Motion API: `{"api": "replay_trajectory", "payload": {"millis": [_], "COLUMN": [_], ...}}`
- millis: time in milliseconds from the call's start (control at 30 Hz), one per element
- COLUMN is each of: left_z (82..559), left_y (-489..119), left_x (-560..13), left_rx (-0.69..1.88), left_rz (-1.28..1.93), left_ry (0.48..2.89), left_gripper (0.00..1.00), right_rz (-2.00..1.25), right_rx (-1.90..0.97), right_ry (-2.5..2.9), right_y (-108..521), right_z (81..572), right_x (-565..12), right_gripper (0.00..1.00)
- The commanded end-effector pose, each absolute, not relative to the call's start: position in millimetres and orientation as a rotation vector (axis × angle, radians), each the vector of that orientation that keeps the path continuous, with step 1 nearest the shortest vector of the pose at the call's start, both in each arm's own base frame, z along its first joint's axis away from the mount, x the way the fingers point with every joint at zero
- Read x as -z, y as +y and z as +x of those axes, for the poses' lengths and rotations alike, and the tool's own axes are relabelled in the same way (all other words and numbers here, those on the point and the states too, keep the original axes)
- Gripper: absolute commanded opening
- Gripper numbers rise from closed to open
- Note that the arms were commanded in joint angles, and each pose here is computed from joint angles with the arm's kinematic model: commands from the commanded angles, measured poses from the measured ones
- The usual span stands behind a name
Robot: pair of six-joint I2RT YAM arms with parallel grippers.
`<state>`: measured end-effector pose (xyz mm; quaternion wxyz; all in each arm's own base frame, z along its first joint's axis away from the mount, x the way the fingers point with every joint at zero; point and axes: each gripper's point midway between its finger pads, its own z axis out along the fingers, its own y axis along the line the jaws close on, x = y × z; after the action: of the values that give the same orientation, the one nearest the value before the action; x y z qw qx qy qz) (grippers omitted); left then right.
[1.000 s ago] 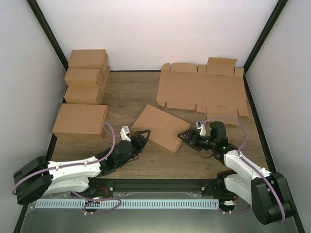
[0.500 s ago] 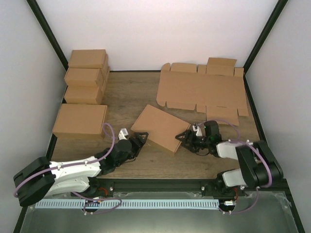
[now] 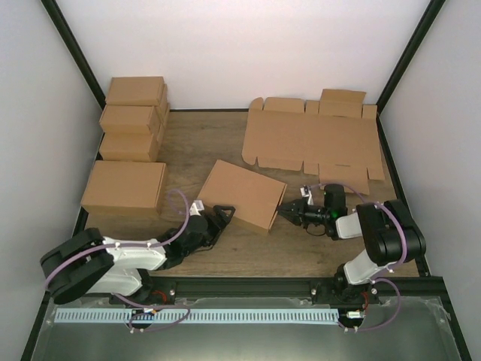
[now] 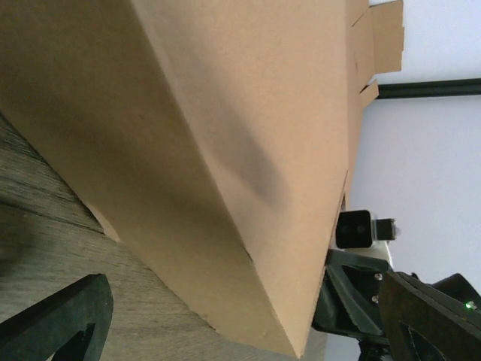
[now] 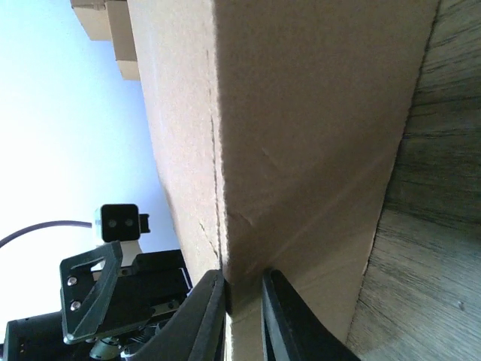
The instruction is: Fold the paper box
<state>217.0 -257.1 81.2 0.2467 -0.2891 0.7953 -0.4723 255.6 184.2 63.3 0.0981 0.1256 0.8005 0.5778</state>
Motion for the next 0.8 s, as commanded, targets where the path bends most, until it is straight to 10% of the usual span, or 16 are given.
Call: {"api": "replay_trajectory", "payload": {"millis": [0,767], "left_z": [223,247], "left_y": [-270,-284], "left_x": [-87,-95], "left_rx": [1.386,1.470], "left_rz": [-0.745,-0.701], "left_ry": [2.136,1.938], "left_gripper": [1.00,1.00], "right_rz": [0.383,0.371], "right_rx": [-1.702,-1.700], "right_ry": [2.360,2.359], "right_y": [176,169], "right_z": [252,251], "right_x": [-55,-52], "right_gripper": [0.14,0.13]}}
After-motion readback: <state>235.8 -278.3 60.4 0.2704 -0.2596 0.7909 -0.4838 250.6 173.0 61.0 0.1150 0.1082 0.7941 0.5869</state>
